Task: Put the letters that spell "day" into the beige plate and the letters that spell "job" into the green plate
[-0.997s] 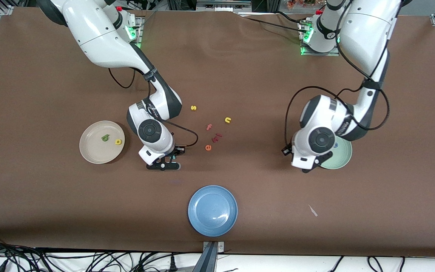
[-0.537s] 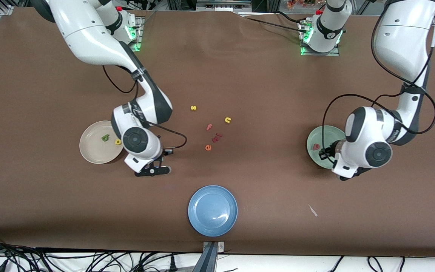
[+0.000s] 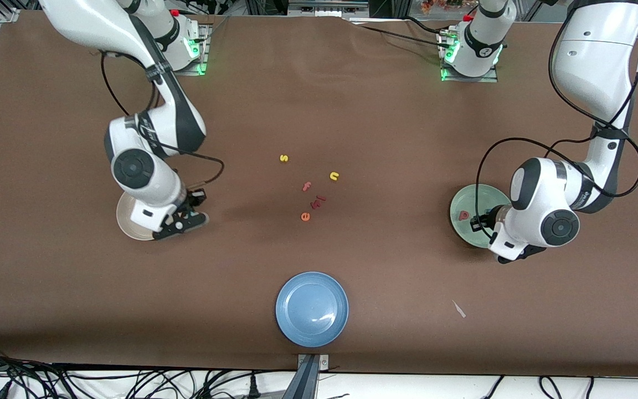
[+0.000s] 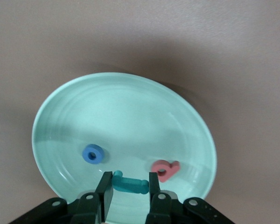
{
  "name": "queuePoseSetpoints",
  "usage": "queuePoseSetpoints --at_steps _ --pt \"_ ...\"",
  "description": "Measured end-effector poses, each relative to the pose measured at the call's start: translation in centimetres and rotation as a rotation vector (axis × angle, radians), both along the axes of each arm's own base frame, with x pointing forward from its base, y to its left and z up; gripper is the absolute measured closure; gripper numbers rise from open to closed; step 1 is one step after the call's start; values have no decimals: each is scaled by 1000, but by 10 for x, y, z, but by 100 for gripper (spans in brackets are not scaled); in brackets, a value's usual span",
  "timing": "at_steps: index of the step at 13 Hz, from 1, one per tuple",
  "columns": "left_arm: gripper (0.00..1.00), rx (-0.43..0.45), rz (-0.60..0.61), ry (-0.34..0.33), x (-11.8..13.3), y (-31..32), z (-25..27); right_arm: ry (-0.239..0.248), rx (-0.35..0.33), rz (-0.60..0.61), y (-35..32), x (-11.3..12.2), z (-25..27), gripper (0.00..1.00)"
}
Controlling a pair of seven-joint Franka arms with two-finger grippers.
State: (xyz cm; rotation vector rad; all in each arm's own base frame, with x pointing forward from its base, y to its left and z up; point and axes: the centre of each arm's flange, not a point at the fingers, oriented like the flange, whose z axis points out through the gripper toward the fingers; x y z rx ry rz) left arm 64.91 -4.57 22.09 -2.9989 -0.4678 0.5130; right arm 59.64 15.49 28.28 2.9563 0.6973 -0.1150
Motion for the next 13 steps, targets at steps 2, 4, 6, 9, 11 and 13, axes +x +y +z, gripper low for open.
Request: queuePoseSetpoints --at_steps 2,4,6,9,11,13 --pt "48 -12 -17 15 -2 11 -9 13 -12 35 -52 -19 -12 87" --pt "29 -16 -17 28 -3 14 -17 29 -20 31 -81 -26 -19 87" --pt "7 -18 -19 25 -2 13 -17 47 -13 8 -87 -28 -28 70" --pt "0 -20 -21 16 6 10 2 80 -6 -20 -80 -17 -11 39" --pt "0 -22 -31 38 12 4 36 122 6 -95 -68 -1 21 16" --pt "0 -27 -49 55 16 -7 93 147 -3 -174 -54 13 53 0"
